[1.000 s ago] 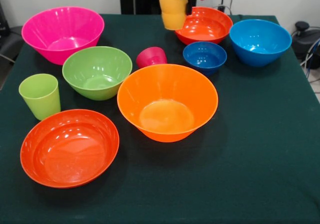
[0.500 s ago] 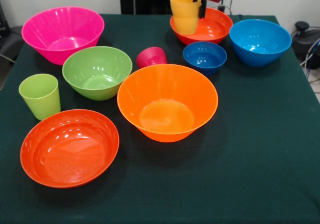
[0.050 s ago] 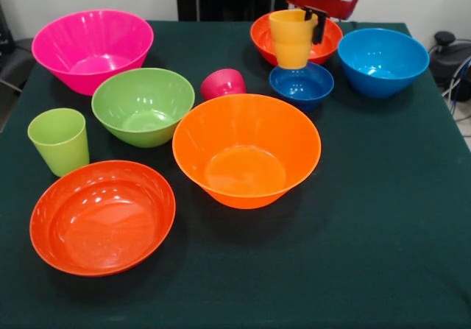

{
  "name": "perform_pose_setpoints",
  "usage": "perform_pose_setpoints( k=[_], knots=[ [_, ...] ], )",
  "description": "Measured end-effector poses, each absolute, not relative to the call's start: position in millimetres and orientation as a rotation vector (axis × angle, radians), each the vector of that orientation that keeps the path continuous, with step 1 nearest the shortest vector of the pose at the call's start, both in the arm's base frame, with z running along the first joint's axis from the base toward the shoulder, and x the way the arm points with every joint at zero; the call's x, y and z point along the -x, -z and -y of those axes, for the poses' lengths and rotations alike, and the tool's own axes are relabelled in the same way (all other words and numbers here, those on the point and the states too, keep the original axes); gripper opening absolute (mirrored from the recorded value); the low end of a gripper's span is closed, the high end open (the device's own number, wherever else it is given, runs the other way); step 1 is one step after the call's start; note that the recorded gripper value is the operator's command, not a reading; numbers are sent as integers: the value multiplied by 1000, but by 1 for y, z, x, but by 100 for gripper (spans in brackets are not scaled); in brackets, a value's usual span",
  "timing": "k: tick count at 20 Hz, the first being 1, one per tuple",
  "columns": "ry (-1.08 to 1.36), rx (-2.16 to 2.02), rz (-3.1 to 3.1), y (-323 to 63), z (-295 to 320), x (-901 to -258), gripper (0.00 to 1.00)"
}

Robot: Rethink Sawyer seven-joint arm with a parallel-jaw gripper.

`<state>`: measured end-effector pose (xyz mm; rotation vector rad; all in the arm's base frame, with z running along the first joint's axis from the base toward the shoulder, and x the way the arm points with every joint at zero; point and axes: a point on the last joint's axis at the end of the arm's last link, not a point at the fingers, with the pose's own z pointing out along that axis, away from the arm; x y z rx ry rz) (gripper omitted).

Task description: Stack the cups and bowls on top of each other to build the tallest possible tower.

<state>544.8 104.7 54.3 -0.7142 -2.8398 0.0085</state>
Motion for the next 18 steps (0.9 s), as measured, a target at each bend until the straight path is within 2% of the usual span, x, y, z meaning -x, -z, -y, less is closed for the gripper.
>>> perform_pose_setpoints(
  k=[18],
  knots=[
    [33, 803, 2916, -43, -95, -623, 0]
  ],
)
